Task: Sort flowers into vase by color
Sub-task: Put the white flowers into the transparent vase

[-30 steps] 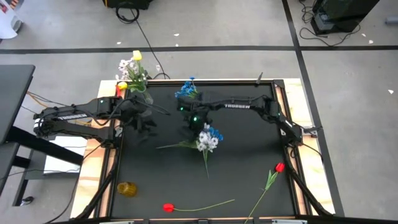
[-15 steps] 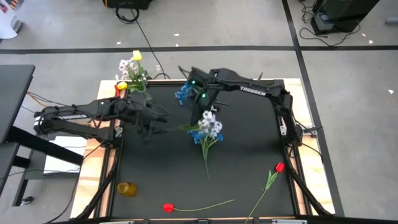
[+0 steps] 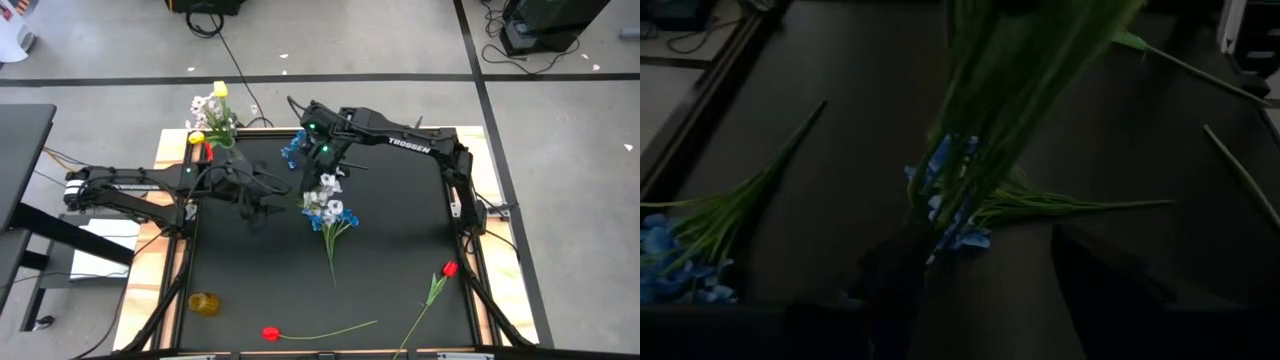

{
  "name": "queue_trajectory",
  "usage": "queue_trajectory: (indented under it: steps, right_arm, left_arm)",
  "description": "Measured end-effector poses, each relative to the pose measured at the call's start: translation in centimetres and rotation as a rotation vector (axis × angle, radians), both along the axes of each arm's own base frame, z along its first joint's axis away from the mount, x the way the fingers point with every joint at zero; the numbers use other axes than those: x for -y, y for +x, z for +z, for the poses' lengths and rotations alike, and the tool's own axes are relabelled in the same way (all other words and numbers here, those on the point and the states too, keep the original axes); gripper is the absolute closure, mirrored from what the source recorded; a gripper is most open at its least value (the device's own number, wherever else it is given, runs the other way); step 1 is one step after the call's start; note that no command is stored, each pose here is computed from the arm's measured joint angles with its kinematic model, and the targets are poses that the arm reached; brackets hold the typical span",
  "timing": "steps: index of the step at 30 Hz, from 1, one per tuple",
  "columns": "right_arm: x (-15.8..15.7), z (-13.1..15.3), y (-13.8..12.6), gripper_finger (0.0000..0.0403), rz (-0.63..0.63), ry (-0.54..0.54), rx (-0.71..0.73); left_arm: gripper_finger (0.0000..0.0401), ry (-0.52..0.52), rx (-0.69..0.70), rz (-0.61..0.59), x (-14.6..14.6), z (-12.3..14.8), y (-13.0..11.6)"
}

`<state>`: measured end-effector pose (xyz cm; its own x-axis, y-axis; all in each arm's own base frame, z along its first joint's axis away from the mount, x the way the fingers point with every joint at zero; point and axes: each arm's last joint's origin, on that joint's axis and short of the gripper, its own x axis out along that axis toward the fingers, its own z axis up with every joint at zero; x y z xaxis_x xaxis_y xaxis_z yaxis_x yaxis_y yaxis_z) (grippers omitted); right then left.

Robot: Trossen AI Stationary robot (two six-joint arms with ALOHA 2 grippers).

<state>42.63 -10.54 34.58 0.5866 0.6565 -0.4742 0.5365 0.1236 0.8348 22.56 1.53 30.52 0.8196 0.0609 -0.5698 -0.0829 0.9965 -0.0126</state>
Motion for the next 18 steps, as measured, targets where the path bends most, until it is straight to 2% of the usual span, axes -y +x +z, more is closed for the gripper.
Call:
queue_trajectory:
  steps: [8, 13, 18]
  right_arm:
    - [0.01, -0.03, -0.06, 0.0380, 0.007, 0.012, -0.004]
    - [0.14, -0.13, -0.25, 0.0380, 0.008, 0.016, -0.019]
    - [0.49, -0.19, -0.41, 0.0380, 0.000, 0.019, -0.028]
  left_arm:
    - [0.0208, 0.018, 0.013, 0.034, -0.09, 0.31, -0.34]
    - [0.0205, 0.022, 0.027, 0.044, 0.00, 0.74, -0.54]
    - [0.0185, 0.075, 0.026, 0.031, 0.55, 0.83, -0.55]
